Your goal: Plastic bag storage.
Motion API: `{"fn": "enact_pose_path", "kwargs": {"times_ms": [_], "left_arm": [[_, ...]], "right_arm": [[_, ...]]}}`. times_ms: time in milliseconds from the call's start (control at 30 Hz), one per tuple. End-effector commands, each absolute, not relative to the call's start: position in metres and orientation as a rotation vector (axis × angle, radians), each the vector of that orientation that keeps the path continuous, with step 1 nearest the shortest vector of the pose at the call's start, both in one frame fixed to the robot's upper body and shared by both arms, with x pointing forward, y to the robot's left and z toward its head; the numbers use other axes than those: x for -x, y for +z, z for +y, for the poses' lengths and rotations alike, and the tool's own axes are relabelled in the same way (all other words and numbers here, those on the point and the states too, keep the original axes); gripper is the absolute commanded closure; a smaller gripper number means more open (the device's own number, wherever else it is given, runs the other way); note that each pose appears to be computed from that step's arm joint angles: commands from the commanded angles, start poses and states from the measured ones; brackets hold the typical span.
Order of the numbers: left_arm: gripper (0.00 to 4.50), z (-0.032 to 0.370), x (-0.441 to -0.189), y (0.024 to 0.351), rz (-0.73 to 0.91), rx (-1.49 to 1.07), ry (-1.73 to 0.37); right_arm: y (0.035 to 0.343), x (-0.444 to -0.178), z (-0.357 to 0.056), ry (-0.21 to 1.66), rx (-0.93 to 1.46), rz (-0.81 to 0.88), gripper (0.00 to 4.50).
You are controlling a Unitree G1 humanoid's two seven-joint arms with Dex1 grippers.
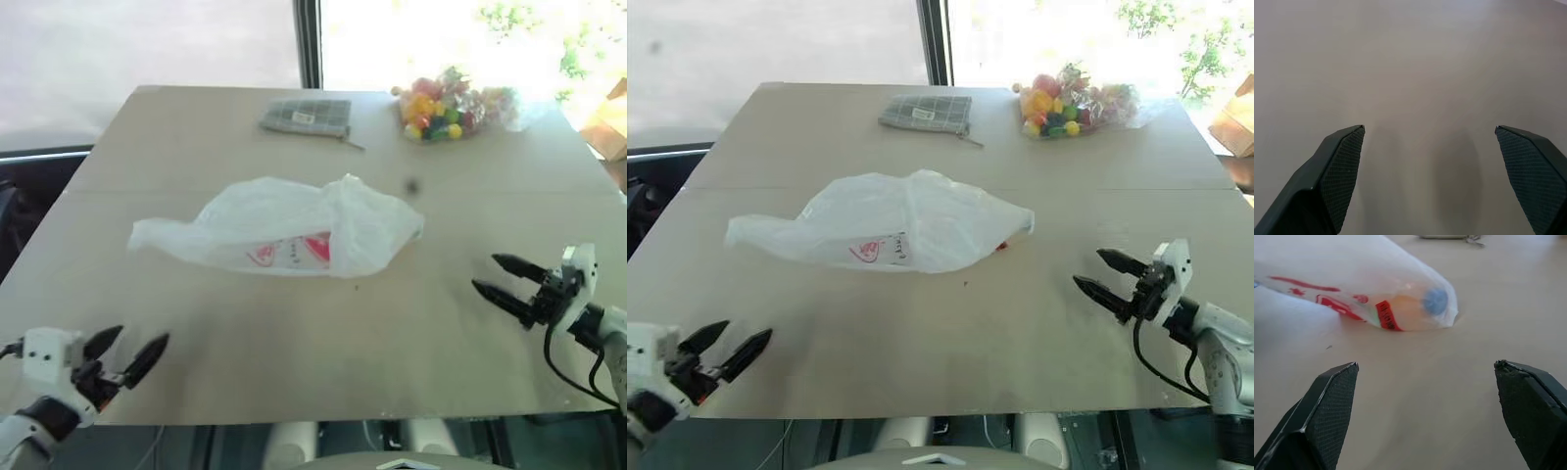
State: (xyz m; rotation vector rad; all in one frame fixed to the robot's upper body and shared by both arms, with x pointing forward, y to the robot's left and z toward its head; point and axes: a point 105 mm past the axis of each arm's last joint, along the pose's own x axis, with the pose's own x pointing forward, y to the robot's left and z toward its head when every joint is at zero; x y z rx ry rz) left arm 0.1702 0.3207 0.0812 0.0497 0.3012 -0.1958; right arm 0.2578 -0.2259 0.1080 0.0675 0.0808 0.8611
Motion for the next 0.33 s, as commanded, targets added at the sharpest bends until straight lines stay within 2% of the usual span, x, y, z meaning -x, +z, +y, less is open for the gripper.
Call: {"fn": "enact_pose_path", "kwargs": {"times_ms": [33, 167, 333], "left_arm": [[0.07, 0.285, -0.179, 0.081, 0.239, -0.086, -0.248], [0.07, 0.254, -0.182, 0.075, 0.198, -0.1, -0.281], [0.07, 0.243, -0.175, 0.07, 0.198, -0.139, -0.309]], "right_arm": [[0.103, -0.242, -0.221, 0.944, 0.035, 0.097, 0.0], [0.096, -0.231, -0.216, 0.961, 0.03, 0.105, 0.0], [0.094, -0.229, -0.22, 0.918, 0.033, 0.089, 0.0]]}}
